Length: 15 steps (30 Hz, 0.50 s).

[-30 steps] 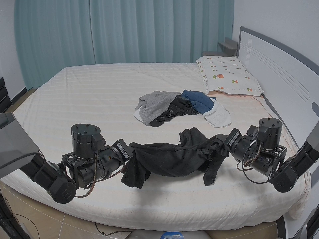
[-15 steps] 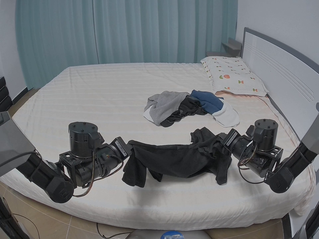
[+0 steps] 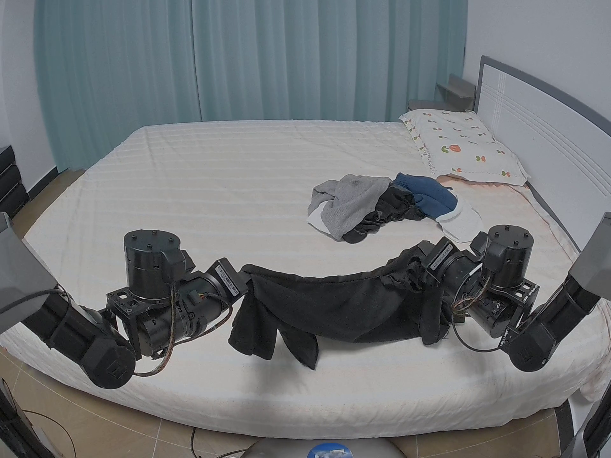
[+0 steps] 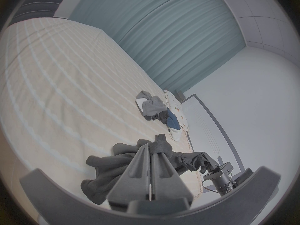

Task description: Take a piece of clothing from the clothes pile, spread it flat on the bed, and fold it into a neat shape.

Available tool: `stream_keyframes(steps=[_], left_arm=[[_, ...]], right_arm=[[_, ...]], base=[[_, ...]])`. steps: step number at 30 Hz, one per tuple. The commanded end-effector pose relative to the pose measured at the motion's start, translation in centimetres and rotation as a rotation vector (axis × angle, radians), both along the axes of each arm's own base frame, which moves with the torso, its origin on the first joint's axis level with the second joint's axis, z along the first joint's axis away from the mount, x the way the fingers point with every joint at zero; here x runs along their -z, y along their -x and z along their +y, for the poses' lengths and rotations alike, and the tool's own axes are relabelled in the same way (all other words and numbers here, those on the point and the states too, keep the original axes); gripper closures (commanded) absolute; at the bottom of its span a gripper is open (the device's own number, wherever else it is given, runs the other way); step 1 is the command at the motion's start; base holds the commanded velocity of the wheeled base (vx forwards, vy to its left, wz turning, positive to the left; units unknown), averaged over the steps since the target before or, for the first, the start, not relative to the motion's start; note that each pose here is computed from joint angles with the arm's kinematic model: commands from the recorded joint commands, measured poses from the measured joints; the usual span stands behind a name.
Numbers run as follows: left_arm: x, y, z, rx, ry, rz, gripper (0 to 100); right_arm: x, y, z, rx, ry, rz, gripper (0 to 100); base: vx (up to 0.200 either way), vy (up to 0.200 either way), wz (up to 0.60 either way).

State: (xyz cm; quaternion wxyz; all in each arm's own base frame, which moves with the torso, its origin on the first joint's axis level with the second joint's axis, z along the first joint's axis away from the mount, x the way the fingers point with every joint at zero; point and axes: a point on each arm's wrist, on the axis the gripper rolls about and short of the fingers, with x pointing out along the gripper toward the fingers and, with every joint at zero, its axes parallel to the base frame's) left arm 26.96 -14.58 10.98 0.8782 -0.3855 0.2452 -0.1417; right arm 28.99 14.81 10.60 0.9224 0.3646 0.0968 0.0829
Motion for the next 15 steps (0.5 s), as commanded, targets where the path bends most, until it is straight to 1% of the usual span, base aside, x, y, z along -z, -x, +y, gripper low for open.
stream_keyframes(steps=[1,15], left_arm=[[-0.32,-0.02,0.20,-0.006,0.005,-0.010,100],[-0.94,-0.08,0.91,-0.028,0.011,-0.029,100]], right_arm=[[-0.10,0.06,-0.10,-0.006,-0.003,-0.004,100],[-0.56,0.02,-0.31,0.004,-0.015,-0.019,100]], base=[[0.000,0.200,0.00],[0.000,0.200,0.00]])
